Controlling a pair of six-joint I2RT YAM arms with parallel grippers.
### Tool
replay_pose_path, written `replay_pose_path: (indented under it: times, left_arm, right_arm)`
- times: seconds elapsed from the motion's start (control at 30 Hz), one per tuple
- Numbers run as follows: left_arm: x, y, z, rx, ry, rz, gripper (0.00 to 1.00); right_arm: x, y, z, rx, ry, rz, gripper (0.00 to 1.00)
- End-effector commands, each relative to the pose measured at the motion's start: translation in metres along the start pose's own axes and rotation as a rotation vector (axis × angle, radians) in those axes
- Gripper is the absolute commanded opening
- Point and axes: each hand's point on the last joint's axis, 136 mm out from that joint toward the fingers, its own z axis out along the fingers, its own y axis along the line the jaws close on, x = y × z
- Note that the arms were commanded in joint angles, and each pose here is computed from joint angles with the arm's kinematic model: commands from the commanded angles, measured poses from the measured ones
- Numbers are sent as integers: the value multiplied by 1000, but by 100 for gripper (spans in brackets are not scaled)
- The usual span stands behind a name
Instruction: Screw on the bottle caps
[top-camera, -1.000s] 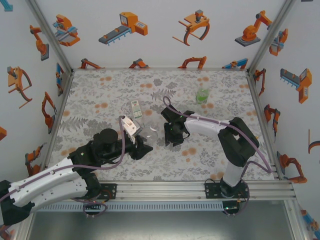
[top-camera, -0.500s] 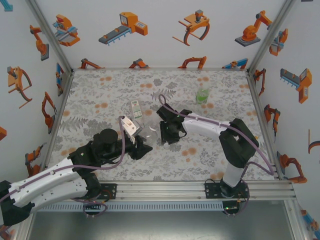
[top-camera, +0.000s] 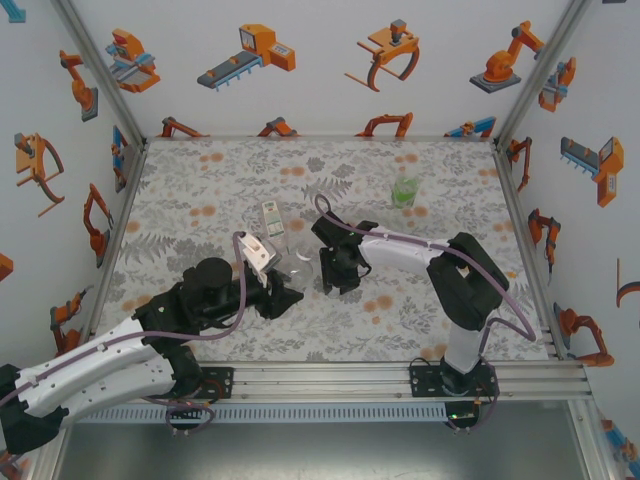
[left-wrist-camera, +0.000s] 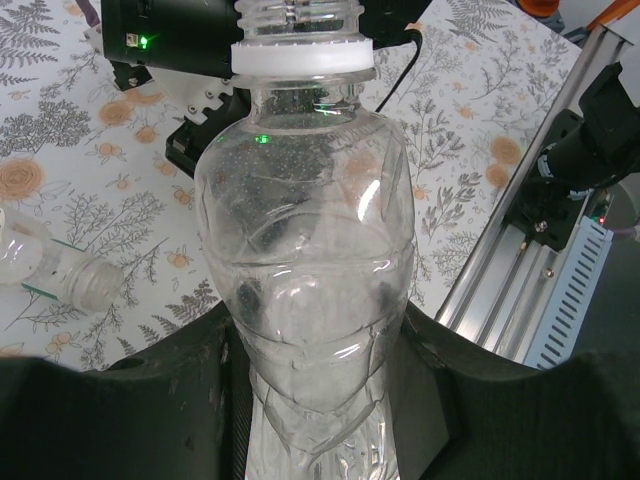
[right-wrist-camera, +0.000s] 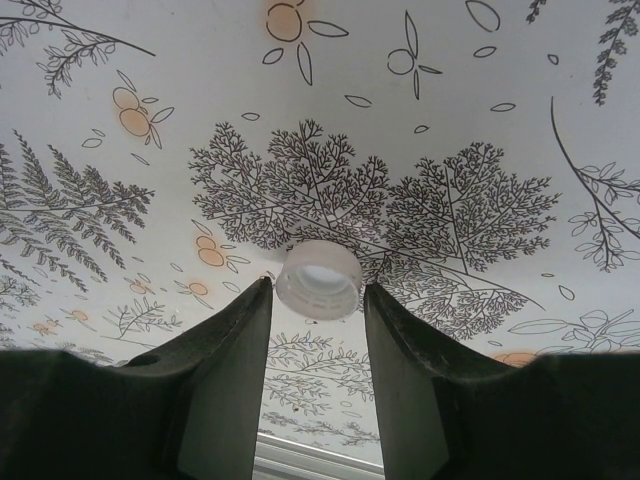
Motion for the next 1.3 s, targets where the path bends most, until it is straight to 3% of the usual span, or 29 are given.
replay_pose_path:
  times: [0.0,0.37,1.27]
  left_arm:
    - [-4,1,-3,-3,-20,-10,0]
    - [-2,3,-4,-7,-22,-19,0]
    - [0,6,-9,-24,-37,-23,0]
  right_arm:
    - [-3,3,-1,8,-3,0,42]
    - [-14,14,-29,-7,-61,-17,42]
    - [-2,2,-3,65,-1,-30,45]
